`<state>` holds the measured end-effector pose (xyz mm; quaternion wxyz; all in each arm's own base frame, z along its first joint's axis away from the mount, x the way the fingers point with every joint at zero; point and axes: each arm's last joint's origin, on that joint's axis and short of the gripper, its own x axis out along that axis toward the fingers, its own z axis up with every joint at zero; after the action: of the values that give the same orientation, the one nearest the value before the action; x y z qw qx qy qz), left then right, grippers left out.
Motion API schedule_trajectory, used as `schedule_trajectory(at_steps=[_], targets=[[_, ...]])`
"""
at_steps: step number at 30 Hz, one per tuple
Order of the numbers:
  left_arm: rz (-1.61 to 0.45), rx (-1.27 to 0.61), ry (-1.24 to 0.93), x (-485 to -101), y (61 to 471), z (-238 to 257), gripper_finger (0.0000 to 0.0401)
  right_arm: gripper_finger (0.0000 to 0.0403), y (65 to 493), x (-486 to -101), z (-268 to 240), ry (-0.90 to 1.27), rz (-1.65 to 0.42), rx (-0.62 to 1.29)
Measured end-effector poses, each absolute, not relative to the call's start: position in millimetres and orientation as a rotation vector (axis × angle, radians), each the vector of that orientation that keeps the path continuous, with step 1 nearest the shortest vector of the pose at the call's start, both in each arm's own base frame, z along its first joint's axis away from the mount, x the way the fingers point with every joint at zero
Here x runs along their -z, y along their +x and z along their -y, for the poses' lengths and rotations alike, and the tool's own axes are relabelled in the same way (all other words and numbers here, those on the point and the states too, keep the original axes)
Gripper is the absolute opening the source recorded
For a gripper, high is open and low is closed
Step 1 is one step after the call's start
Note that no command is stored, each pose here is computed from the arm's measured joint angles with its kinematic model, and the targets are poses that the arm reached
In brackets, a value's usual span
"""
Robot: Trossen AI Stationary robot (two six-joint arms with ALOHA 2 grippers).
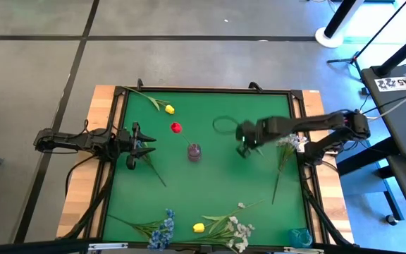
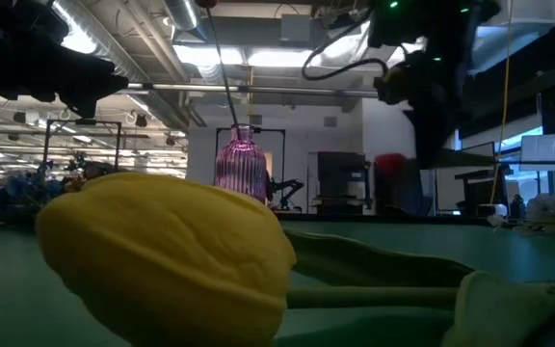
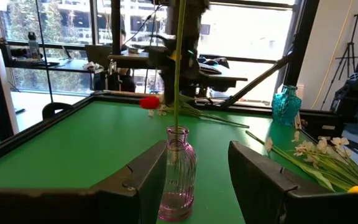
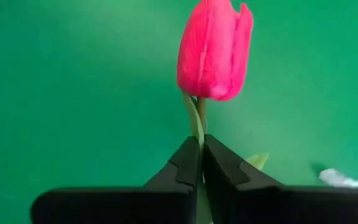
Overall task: Sort flowers into vase by color
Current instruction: Put the red tulip into the purple vase
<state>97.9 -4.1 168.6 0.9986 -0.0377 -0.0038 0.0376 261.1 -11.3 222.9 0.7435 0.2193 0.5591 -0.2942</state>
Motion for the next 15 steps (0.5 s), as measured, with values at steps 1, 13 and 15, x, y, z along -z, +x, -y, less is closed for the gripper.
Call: schedule_trajectory(at_steps=[1,13,15], targets=[[0.007,-0.076,-0.076,-168.5,97.9,4.1,0.0167,0.0015,262.0,-216.6,1.5,0.468,-1.225,0.633],[0.008,-0.076,-0.076,-168.6,97.9,4.0,0.0167,0.009,285.6,-148.0,-34.4,0.557,-1.24,0.552],[0.008,-0.076,-0.075,-168.6,98.0,4.0,0.0167,0.0104,287.7,-141.6,-35.2,0.563,-1.266,0.546]])
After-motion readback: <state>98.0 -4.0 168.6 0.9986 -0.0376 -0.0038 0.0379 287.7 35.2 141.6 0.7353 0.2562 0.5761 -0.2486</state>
